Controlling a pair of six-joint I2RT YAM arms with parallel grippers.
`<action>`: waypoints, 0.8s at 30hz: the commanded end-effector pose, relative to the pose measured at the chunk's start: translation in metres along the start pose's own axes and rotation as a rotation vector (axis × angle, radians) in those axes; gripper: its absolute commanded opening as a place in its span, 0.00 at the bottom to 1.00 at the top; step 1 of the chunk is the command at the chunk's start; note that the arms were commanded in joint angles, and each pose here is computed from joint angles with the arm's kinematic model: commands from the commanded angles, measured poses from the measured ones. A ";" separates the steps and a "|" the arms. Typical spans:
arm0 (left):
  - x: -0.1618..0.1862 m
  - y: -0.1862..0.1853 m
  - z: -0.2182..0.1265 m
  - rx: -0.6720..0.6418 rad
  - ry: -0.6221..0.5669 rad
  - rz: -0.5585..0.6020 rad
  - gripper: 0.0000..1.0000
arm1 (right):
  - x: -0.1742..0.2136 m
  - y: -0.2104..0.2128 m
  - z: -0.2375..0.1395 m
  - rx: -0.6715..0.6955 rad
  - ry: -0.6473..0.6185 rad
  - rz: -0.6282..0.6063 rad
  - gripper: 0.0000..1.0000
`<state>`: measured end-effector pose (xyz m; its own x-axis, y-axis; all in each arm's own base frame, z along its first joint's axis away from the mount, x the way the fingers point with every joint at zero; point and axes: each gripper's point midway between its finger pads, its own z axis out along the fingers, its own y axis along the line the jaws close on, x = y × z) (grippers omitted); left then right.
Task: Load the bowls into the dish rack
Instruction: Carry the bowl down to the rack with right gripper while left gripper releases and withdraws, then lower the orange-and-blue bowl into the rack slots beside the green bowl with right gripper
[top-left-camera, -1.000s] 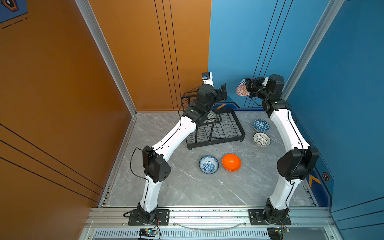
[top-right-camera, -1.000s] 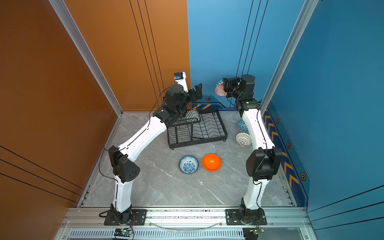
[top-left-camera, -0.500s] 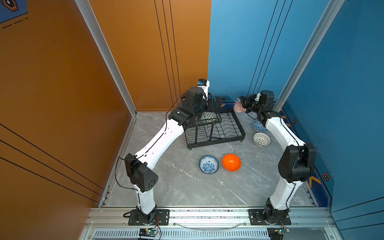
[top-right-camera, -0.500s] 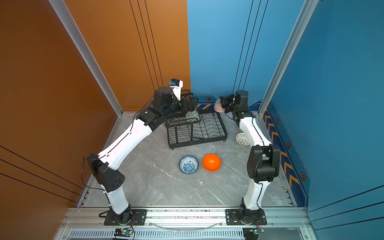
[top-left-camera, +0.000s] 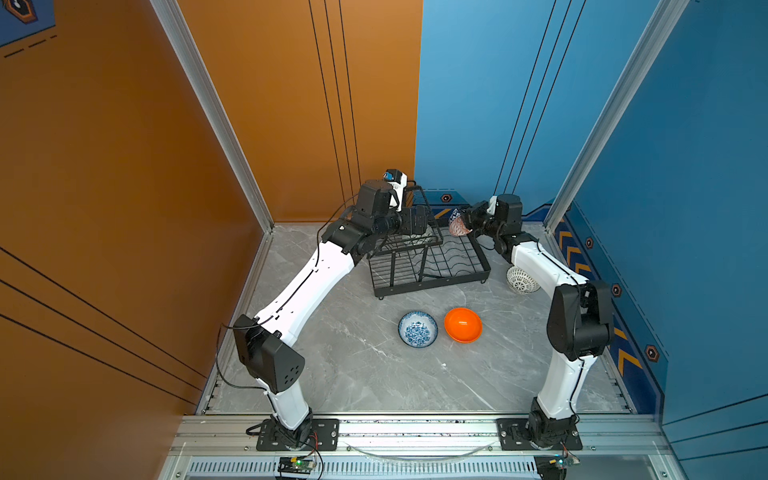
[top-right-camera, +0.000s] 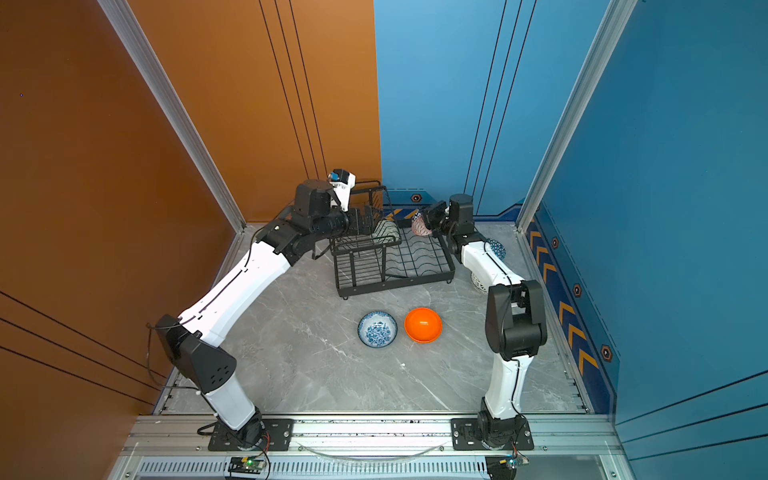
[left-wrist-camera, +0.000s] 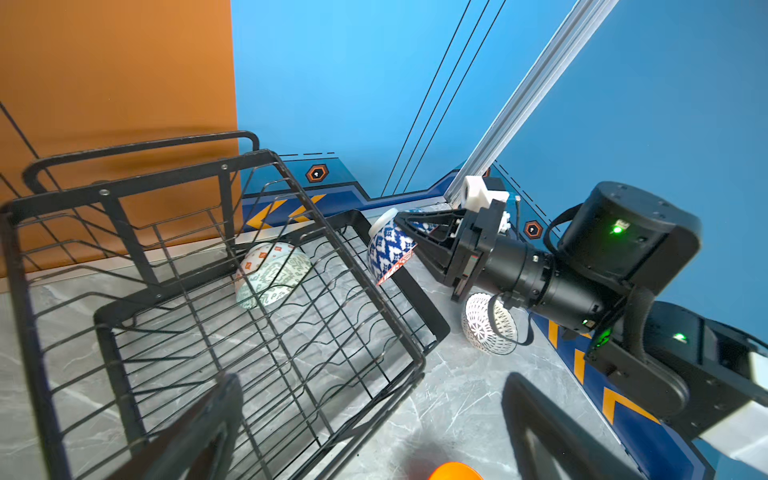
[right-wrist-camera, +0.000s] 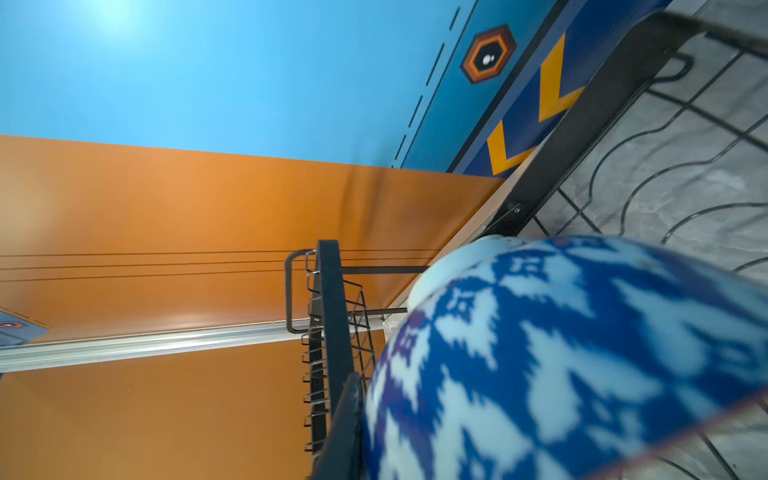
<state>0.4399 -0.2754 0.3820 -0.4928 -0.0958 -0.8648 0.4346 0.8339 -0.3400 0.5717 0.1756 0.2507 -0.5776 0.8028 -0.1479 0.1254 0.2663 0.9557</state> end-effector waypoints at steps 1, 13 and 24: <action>-0.002 0.008 -0.014 -0.015 -0.001 0.009 0.98 | 0.012 0.011 0.015 -0.068 0.024 -0.042 0.00; 0.002 0.018 -0.016 -0.020 0.012 -0.025 0.98 | 0.040 -0.021 0.053 -0.074 0.062 0.009 0.00; 0.005 0.021 -0.016 -0.005 0.033 -0.048 0.98 | 0.066 -0.025 0.081 -0.127 0.093 0.022 0.00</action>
<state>0.4426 -0.2549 0.3692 -0.5306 -0.1089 -0.8406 0.3985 0.8432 -0.3608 0.5841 0.2571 0.1519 -0.6622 0.7466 -0.0637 0.1663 0.2293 0.9591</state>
